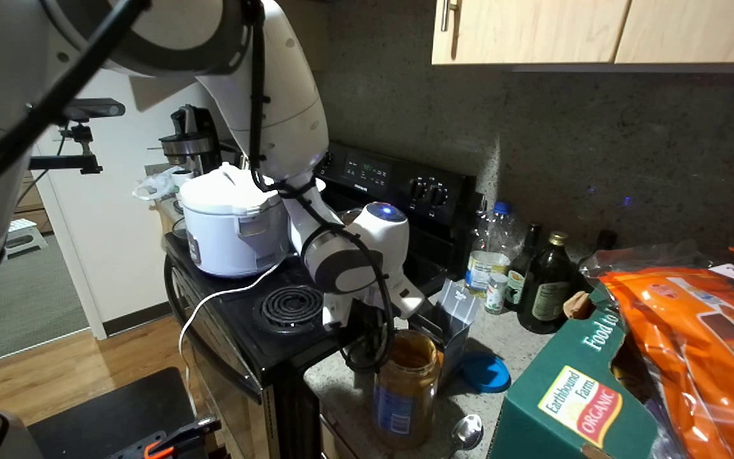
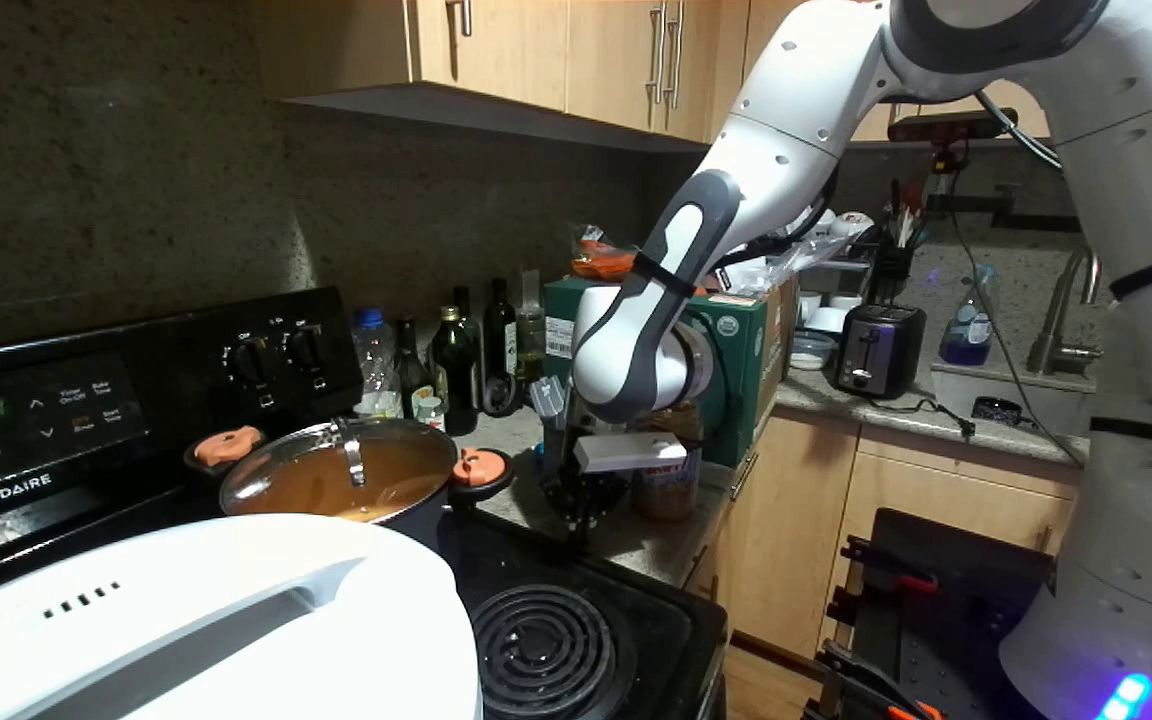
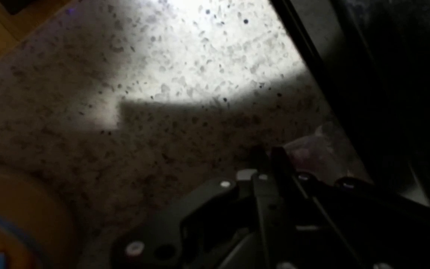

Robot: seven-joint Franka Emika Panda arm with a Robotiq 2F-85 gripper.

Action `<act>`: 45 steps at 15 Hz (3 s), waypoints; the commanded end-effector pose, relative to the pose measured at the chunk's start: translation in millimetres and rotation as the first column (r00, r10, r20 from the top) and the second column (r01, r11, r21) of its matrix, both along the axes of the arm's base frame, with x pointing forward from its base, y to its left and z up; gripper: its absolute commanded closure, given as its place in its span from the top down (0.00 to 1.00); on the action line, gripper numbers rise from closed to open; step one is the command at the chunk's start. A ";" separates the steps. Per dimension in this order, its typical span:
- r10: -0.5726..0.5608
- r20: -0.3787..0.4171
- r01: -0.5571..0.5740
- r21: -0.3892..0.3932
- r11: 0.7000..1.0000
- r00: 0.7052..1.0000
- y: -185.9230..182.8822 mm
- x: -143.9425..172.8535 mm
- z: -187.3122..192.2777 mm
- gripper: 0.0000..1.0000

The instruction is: Put the object on the table into the box.

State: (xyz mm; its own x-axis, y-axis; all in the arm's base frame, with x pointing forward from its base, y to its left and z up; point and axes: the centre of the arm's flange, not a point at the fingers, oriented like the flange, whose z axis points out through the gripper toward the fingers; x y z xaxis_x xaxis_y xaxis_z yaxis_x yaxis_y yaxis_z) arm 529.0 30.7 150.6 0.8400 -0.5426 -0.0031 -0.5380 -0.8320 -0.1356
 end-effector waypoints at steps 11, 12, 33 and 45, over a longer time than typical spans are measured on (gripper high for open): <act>0.026 0.099 -0.018 -0.081 0.997 0.995 32.2 -4.7 85.7 0.02; 0.026 0.108 -0.016 -0.095 0.995 0.994 32.3 -4.4 92.5 0.02; -0.077 0.244 0.130 -0.207 0.970 0.967 -14.4 -0.1 204.1 0.02; -0.249 0.101 0.267 -0.276 0.923 0.963 -30.6 12.3 160.7 0.01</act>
State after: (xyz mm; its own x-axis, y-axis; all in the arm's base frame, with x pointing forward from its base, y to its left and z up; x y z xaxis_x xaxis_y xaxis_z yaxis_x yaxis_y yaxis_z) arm 529.0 -5.0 315.9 0.6809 -0.6916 0.2411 -0.7165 -0.6972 0.0235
